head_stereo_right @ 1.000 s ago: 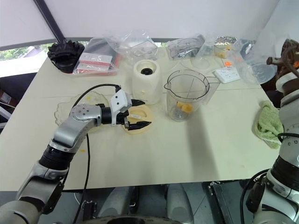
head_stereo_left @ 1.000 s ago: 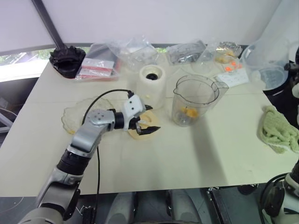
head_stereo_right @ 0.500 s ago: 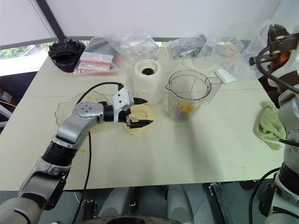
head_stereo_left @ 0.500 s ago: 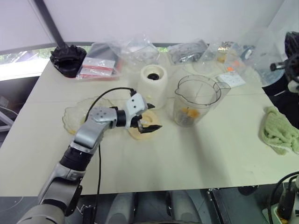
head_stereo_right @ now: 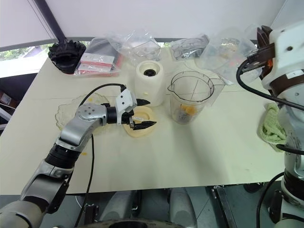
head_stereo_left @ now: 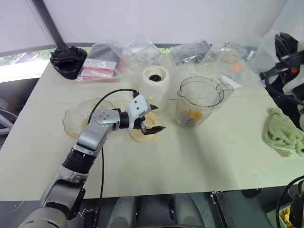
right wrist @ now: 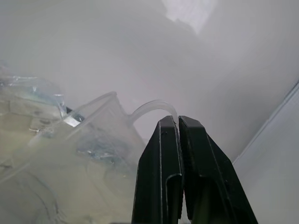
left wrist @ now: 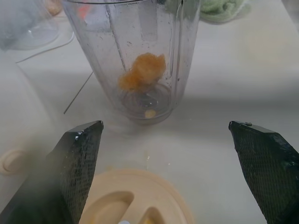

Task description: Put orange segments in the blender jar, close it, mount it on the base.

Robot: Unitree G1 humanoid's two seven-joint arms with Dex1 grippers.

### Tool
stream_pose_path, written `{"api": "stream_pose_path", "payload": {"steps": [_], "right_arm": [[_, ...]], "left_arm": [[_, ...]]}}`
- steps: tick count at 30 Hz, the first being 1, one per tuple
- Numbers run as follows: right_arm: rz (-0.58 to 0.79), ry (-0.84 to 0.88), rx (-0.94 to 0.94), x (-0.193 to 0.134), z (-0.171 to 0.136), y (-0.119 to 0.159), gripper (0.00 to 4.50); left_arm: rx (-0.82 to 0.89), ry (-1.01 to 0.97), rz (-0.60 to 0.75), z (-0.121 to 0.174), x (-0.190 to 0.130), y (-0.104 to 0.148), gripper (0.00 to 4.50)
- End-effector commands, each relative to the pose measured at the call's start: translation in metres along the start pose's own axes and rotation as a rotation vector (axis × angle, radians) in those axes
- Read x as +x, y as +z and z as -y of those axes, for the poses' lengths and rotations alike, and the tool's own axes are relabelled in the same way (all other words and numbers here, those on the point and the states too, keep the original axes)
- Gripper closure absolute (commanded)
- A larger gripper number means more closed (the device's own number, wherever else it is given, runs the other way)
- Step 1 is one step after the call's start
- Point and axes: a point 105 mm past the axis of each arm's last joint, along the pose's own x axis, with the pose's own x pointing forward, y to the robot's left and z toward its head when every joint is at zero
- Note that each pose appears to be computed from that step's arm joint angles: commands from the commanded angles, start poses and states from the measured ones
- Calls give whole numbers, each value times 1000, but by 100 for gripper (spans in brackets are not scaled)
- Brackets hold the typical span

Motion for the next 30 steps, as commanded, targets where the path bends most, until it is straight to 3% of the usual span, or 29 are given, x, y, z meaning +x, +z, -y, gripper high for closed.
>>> {"api": "stream_pose_path", "payload": {"steps": [1,22,30], "right_arm": [[80,7,-124,-3,-2,18,442],[45,63,-189,-7,-27,-13,442],[54,92,-217,-9,-38,-12,442]], "left_arm": [[45,10,28,-3,0,12,0],[47,33,20,-4,-5,11,0],[48,31,22,-4,-5,11,0]]}}
